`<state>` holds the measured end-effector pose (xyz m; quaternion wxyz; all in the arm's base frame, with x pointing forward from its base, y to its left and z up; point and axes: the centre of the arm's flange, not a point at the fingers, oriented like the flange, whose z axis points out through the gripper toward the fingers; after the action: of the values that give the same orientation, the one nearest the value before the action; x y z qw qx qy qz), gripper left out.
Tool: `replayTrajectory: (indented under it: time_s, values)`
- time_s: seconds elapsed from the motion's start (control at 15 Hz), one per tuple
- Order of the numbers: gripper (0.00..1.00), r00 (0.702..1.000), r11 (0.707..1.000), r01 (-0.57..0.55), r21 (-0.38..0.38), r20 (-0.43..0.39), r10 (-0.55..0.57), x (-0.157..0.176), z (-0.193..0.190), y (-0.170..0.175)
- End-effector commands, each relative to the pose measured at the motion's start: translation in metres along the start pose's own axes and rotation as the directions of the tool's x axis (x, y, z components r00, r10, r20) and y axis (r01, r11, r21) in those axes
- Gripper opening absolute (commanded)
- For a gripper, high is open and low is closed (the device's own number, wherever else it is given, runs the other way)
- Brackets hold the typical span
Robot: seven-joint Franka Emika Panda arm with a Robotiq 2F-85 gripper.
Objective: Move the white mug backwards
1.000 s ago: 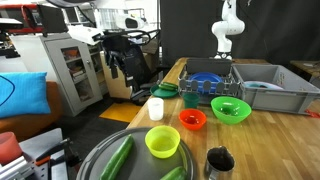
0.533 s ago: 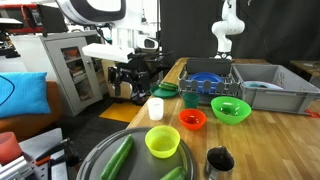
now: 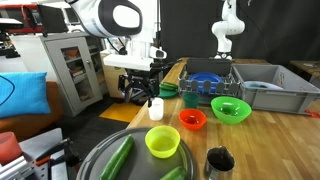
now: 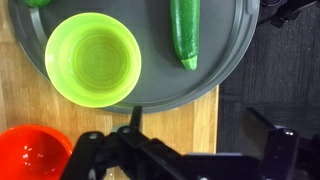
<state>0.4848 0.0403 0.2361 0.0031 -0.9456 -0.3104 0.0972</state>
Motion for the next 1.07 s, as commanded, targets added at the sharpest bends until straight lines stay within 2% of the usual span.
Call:
replayTrajectory:
  time_s: [0.0, 0.27, 0.4, 0.53, 0.67, 0.87, 1.0]
  values:
    - [1.00, 1.000, 1.000, 0.001, 0.000, 0.000, -0.001, 0.000, 0.000, 0.000]
    - [1.00, 1.000, 1.000, 0.006, -0.017, 0.000, -0.006, 0.001, -0.001, -0.001]
    - [1.00, 0.999, 0.992, 0.019, -0.123, -0.033, -0.023, 0.011, -0.002, 0.001]
    - [1.00, 0.996, 0.964, 0.071, -0.257, -0.027, -0.081, 0.024, 0.000, 0.007]
    - [1.00, 0.984, 0.926, 0.175, -0.336, 0.039, -0.172, 0.031, 0.008, 0.010]
    - [1.00, 0.957, 0.884, 0.287, -0.369, 0.071, -0.281, 0.041, 0.024, 0.011]
    - [1.00, 0.949, 0.878, 0.309, -0.366, 0.056, -0.311, 0.047, 0.033, 0.014]
